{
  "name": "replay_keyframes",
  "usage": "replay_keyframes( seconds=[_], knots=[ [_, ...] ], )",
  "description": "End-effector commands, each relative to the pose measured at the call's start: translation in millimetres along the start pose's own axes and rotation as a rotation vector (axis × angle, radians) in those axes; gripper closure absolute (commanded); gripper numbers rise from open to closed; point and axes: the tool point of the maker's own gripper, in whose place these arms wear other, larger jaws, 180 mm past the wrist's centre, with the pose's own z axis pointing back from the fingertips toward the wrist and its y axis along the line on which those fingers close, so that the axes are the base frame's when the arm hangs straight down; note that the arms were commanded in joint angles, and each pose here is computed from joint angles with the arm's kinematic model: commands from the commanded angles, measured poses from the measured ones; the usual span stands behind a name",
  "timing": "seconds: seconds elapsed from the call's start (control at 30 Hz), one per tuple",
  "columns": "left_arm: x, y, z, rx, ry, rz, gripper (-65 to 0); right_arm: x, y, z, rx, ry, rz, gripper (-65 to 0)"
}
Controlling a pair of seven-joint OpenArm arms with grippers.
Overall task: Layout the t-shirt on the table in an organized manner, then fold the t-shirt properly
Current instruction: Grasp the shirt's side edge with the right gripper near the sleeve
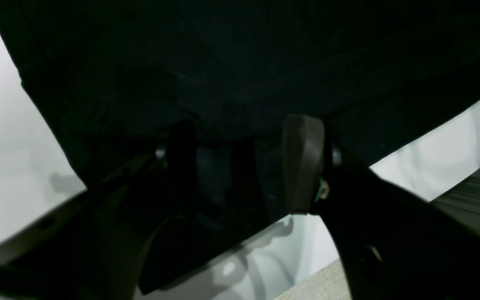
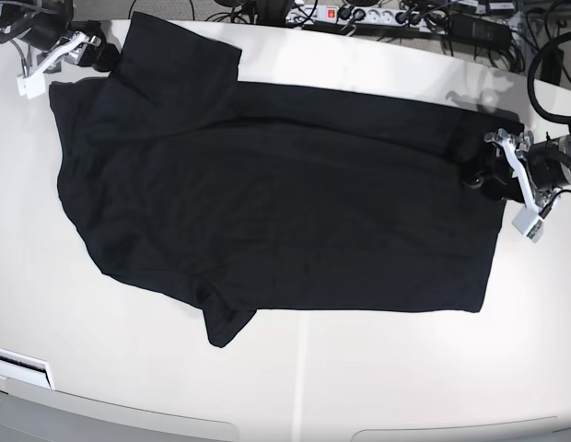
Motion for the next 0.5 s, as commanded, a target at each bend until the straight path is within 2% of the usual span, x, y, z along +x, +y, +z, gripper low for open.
replay_keyframes(
  seconds=[0.0,0.17,0.33,0.4,0.47],
  knots=[
    [13,6,8,0.014,-0.036,-0.016,-34.2,-10,0,-2,-0.001,0.048,0.007,-32.4],
    [14,6,8,0.014,-0.036,-0.015,-34.2,-36,36,-23,0.127,0.178,0.030,-32.3],
    [10,6,8,0.014,-0.017,-0.016,-34.2,-38,57,-30,0.195,0.197,0.058,-30.6],
    [10,6,8,0.014,-0.017,-0.016,-34.2,-30,63,-28,0.211,0.172,0.073,-23.2],
    [10,6,8,0.014,-0.017,-0.015,-34.2,-18,70,-25,0.220,0.145,0.109,-7.9]
  ],
)
